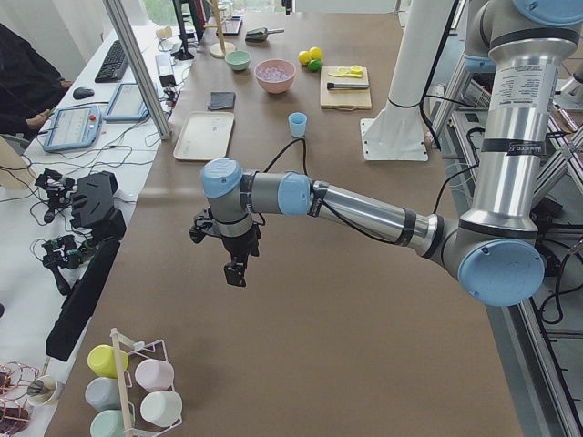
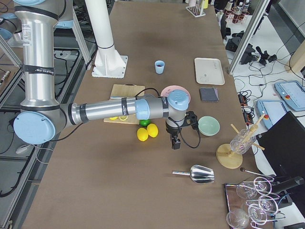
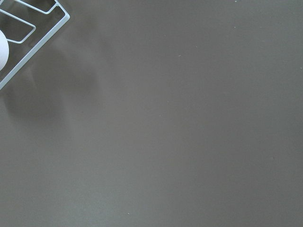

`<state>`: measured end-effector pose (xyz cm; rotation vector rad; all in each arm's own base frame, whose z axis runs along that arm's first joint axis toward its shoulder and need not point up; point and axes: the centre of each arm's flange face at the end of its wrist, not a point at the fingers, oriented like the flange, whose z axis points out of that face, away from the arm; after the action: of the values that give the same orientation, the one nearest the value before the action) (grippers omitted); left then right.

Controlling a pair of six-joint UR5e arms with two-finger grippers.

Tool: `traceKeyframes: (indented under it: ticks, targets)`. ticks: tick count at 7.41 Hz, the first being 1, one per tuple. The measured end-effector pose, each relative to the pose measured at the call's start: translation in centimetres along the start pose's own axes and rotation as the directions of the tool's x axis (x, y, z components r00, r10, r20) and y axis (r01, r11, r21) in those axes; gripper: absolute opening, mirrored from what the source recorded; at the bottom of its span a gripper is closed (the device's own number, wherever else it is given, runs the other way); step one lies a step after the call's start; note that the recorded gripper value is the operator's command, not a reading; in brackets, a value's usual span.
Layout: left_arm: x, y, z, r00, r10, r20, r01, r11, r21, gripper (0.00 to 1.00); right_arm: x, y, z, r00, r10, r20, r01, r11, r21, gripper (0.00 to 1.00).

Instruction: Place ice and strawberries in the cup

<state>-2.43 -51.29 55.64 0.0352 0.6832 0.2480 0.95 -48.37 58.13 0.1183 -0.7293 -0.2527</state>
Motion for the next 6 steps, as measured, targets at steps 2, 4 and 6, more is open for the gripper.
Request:
traceKeyframes:
  ticks: [2, 4, 6]
  targets:
    - [-1.0, 0.6, 1.3, 1.000, -0.018, -0.007, 0.017, 1.000, -0.017, 0.98, 0.1, 0.3, 0.1, 1.000, 0.004, 0.004, -0.004, 1.000, -0.002, 0.99]
    - [-1.5, 0.7, 2.1, 1.000, -0.021, -0.012, 0.021, 1.000, -0.020, 0.98, 0.4, 0.4, 0.1, 1.000, 0.011, 0.004, -0.011, 1.000, -0.004, 1.00]
    - [-1.7, 0.6, 2.3, 1.000, -0.022, -0.014, 0.022, 1.000, -0.022, 0.98, 0.4, 0.5, 0.1, 1.000, 0.012, 0.003, -0.012, 1.000, -0.004, 1.00]
